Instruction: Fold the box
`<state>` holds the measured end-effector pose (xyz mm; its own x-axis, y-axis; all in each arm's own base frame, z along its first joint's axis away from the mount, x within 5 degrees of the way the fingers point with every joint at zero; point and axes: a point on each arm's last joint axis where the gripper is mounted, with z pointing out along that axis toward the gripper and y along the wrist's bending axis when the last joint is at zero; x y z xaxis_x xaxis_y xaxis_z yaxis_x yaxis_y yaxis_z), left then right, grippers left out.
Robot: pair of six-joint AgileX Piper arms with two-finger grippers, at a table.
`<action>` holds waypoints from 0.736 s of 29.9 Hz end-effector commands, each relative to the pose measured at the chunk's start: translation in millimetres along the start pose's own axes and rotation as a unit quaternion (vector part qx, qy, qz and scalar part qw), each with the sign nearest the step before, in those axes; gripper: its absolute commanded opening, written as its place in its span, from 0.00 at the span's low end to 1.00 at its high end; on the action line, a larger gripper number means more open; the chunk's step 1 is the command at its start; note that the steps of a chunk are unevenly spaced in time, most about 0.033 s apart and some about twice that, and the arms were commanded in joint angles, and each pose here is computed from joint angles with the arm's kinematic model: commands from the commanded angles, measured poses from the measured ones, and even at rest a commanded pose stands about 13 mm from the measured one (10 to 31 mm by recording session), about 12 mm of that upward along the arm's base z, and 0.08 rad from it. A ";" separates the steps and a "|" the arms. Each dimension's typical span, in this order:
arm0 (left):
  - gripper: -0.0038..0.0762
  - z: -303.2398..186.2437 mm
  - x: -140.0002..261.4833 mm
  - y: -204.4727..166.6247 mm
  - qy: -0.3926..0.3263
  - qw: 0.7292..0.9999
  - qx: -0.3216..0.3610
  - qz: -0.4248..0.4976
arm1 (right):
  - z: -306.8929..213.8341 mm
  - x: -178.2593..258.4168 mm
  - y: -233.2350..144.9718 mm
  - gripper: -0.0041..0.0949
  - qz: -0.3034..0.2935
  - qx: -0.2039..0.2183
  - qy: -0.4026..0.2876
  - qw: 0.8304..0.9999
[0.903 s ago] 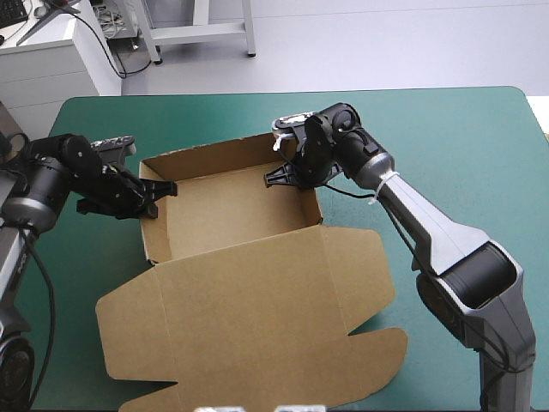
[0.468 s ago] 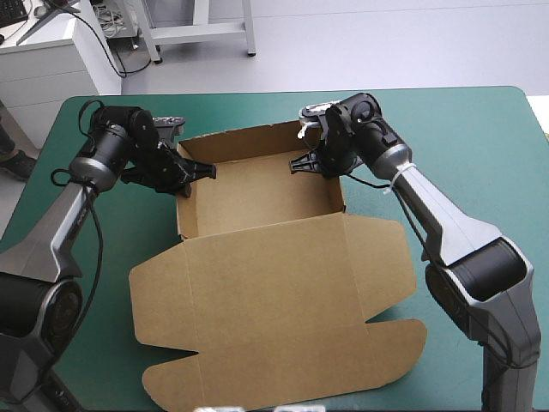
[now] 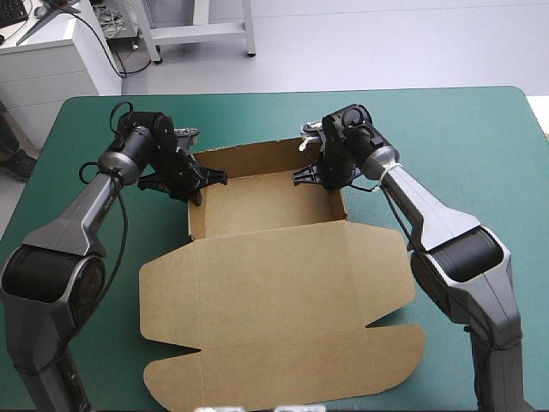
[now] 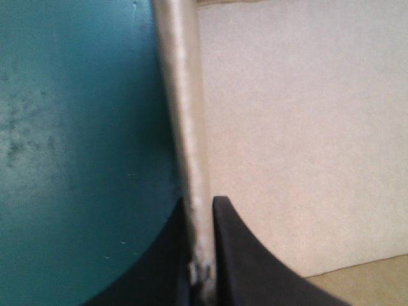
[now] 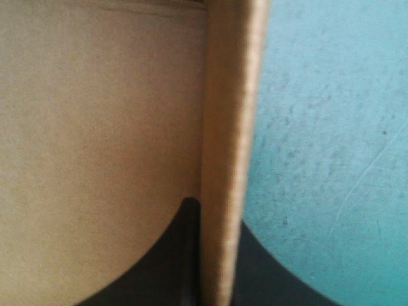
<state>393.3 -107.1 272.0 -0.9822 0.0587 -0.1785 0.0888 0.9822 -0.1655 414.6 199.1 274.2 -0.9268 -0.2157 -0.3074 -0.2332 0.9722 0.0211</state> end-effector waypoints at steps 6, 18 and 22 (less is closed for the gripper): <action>0.04 -20.9 -1.4 -11.8 -0.038 0.999 0.024 0.023 | -23.5 -0.1 16.0 0.02 -0.009 -0.078 -0.012 0.997; 0.19 -21.3 -1.1 -16.9 -0.036 0.998 0.053 0.022 | -30.4 -1.8 5.7 0.22 -0.020 -0.025 -0.031 0.999; 0.42 -21.4 -0.9 -18.2 -0.036 0.997 0.060 0.019 | -30.4 -2.2 4.3 0.48 -0.023 -0.017 -0.033 0.999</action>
<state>395.6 -110.2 268.2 -0.9798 0.0905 -0.1784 0.1238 0.9748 -0.1855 417.7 201.2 264.8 -0.9258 -0.2449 -0.2881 -0.2615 0.9650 0.0202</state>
